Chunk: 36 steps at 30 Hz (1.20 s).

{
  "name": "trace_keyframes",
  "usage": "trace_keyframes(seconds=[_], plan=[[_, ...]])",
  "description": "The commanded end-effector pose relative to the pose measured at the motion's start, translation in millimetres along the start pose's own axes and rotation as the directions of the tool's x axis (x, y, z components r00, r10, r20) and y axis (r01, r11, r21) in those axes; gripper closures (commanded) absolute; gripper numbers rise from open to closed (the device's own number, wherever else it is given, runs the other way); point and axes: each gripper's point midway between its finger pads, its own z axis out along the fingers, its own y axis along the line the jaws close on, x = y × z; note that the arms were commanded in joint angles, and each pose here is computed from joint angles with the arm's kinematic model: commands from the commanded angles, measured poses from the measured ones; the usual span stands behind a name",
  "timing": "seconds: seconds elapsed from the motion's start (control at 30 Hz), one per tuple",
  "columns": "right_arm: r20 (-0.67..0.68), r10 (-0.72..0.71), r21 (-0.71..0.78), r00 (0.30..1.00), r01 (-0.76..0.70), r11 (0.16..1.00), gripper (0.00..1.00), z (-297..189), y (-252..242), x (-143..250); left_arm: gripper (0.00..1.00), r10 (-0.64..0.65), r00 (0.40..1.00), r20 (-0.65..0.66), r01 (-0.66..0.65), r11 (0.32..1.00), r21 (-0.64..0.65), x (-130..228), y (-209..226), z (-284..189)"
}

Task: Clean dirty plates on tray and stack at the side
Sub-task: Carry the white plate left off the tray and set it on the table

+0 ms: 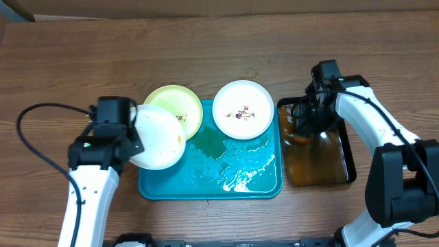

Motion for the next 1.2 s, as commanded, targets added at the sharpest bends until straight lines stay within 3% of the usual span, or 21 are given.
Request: trace_keyframes(seconds=[0.0, 0.23, 0.47, 0.87, 1.17], plan=[[0.010, 0.022, 0.010, 1.000, -0.022, 1.000, 0.96, -8.6, -1.2, 4.0, 0.96, -0.104, 0.994, 0.044, 0.104, 0.994, -0.008, -17.1, 19.1, -6.1], [-0.043, 0.033, 0.025, 0.999, -0.032, 0.999, 0.96, 17.9, -10.9, 27.4, 0.96, -0.211, 0.975, 0.069, 0.213, 0.977, -0.022, -35.5, 47.1, 7.2], [-0.009, 0.028, 0.015, 1.000, -0.028, 0.999, 0.96, 40.3, -14.6, 30.1, 0.96, -0.311, 0.949, 0.048, 0.313, 0.949, -0.047, -49.7, 70.0, 42.3], [-0.020, 0.029, 0.018, 0.999, -0.028, 0.999, 0.96, 42.2, -15.9, 34.0, 0.96, -0.493, 0.870, -0.007, 0.490, 0.866, -0.101, -48.7, 118.3, 97.1], [-0.031, 0.030, 0.022, 0.999, -0.030, 0.999, 0.96, 42.1, -16.6, 36.8, 0.92, -0.509, 0.860, -0.036, 0.501, 0.856, -0.125, -44.6, 124.2, 120.6]])
